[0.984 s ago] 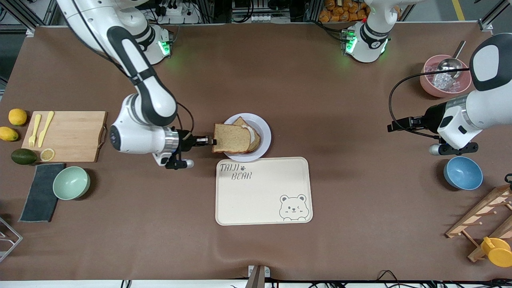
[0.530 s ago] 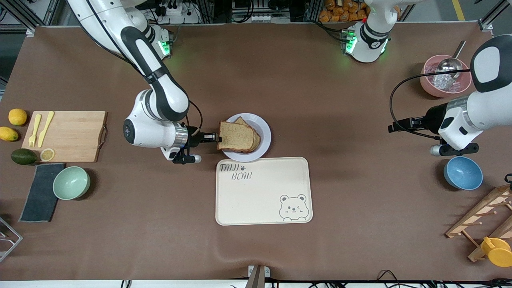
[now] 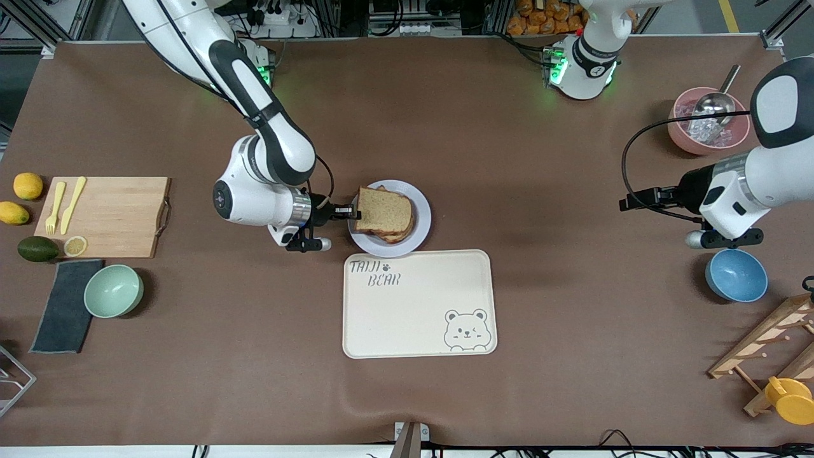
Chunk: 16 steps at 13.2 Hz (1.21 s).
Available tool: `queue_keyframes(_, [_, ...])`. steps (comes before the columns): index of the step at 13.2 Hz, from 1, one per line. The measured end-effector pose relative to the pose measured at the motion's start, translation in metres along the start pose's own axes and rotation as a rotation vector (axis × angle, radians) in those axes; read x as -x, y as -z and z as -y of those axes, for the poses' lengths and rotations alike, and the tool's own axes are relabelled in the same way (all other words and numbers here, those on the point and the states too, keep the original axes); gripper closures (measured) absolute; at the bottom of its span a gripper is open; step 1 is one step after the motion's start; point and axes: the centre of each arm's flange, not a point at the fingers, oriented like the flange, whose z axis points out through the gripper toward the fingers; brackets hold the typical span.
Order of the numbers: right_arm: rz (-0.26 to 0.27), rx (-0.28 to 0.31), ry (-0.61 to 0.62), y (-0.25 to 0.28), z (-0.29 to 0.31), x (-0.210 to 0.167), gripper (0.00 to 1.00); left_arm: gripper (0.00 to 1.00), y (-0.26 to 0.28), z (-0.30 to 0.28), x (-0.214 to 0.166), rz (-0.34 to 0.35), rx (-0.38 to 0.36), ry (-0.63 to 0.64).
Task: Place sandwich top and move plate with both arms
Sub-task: 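Lower the bread onto the egg toast and open the right gripper, then withdraw the right gripper while the left gripper reaches toward the plate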
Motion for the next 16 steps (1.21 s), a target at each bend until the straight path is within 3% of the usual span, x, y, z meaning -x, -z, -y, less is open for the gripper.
queue_keyframes(4, [-0.002,-0.016,-0.027,-0.001,-0.004,0.002,0.96,0.00,0.000,0.004,-0.001,0.000,0.002,-0.002])
queue_keyframes(6, [-0.004,-0.027,-0.037,0.000,-0.003,0.002,0.81,0.00,0.000,0.003,-0.001,0.001,0.001,-0.002])
queue_keyframes(11, [-0.008,-0.033,-0.036,0.006,-0.002,0.002,0.26,0.00,-0.019,0.004,-0.004,0.026,0.034,0.010])
queue_keyframes(16, [-0.013,-0.060,-0.035,0.029,0.005,-0.009,0.22,0.00,-0.059,-0.008,-0.003,0.035,0.131,0.035])
